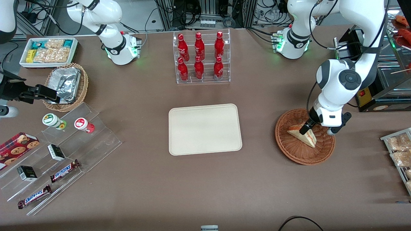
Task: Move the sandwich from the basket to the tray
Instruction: 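Close the left gripper on the wrapped sandwich's crust edge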
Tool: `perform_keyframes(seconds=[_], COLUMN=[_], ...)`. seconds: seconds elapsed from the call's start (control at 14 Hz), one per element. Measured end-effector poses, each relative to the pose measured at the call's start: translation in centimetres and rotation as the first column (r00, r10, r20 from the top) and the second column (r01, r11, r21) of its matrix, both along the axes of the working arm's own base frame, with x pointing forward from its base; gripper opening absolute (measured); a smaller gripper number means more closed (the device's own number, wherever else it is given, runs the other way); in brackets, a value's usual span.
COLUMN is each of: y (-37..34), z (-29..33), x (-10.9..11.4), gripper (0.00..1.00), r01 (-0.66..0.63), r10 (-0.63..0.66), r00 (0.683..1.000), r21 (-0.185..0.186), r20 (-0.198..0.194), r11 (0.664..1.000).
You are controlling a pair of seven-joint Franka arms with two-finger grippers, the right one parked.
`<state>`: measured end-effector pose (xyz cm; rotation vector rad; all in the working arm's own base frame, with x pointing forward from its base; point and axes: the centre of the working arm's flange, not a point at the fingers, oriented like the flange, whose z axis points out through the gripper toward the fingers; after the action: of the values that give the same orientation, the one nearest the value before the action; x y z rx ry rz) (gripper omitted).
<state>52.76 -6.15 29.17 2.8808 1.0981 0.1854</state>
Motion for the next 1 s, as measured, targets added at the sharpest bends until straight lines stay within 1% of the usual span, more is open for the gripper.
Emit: perform_keyframes(seconds=[0.29, 0.36, 0.43, 0.5, 0.57, 0.64, 0.71, 0.86, 0.93, 1.0], y=[0.1, 0.1, 0.1, 0.0, 0.0, 0.0, 0.0, 0.0, 0.0, -0.1], z=[-1.9, -2.4, -2.9, -3.4, -3.8, -4.0, -4.1, -3.9, -3.5, -3.0], x=[0.1, 0.1, 0.1, 0.1, 0.1, 0.1, 0.1, 0.2, 0.4, 0.6], gripper=[1.0, 1.0, 0.97, 0.97, 0.9, 0.81, 0.67, 0.48, 0.4, 0.36], r01=[-0.018, -0.02, -0.021, -0.022, -0.022, -0.023, -0.023, -0.022, -0.02, -0.014], r10=[0.018, 0.02, 0.021, 0.022, 0.022, 0.023, 0.023, 0.022, 0.02, 0.014], r00=[1.0, 1.0, 1.0, 1.0, 1.0, 1.0, 1.0, 1.0, 1.0, 1.0], r21=[-0.009, -0.011, -0.014, -0.015, -0.016, -0.016, -0.016, -0.017, -0.016, -0.011], r20=[0.0, 0.0, 0.003, 0.002, -0.003, -0.006, -0.006, -0.002, 0.004, 0.001], r11=[1.0, 1.0, 1.0, 1.0, 1.0, 1.0, 1.0, 1.0, 1.0, 1.0])
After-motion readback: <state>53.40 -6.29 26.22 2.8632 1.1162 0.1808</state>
